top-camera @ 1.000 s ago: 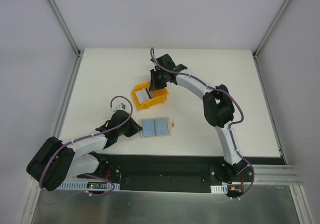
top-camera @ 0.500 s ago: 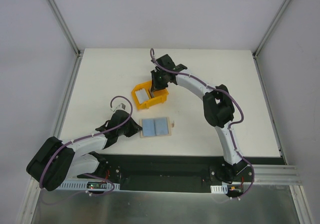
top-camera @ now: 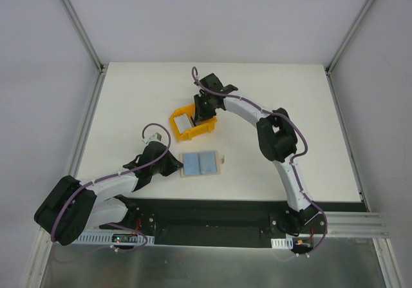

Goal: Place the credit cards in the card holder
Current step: Pick up the credit card from the storage box, then insert the credit card into the card holder.

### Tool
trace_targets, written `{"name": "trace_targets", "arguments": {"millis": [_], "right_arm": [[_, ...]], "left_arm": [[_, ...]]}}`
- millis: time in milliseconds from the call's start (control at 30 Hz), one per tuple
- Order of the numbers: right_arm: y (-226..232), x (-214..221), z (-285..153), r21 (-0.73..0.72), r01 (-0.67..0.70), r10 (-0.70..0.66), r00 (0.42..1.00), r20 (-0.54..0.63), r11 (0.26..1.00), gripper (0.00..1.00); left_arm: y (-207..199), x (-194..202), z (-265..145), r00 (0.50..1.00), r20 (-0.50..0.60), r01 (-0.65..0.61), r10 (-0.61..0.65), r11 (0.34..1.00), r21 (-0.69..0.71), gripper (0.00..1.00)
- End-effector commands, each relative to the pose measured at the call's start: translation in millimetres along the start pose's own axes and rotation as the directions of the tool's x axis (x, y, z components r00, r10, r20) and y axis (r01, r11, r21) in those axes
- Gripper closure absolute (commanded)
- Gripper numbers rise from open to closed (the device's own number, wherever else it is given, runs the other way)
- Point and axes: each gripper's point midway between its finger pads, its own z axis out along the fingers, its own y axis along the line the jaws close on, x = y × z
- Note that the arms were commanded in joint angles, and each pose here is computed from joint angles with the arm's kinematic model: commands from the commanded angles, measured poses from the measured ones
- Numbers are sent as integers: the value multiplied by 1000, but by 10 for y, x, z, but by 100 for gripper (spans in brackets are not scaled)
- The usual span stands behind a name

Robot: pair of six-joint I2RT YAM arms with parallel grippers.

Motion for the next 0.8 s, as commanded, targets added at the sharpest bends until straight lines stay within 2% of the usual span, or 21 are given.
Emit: {"name": "trace_targets", "arguments": {"millis": [0, 67, 167, 467, 633, 733, 767], "right_arm": [[53, -65, -55, 9, 19, -19, 1000, 8, 1000, 86], [55, -108, -107, 19, 28, -29, 999, 26, 999, 94], [117, -260, -285, 27, 53, -56, 994, 93, 998, 100], [376, -685, -1117, 27, 123, -126, 950, 287, 992, 100], [504, -601, -1549, -19, 121, -106, 927, 359, 992, 100], [642, -331, -1701, -140, 86, -26, 924, 382, 986, 100], [593, -94, -1613, -164, 51, 9, 938, 347, 985, 100]], "left_arm": [[93, 50, 10, 1000, -19, 0, -1, 1000, -21, 100], [81, 39, 8, 1000, -16, 1, -1, 1000, -18, 100], [93, 42, 4, 1000, -16, -2, 1, 1000, -21, 100], [82, 32, -12, 1000, -10, -5, 5, 1000, -18, 100], [84, 21, -18, 1000, -4, -6, 6, 1000, -20, 100], [79, 13, -16, 1000, -3, -5, 5, 1000, -20, 100], [78, 17, -18, 1000, -3, -6, 6, 1000, -18, 100]]}}
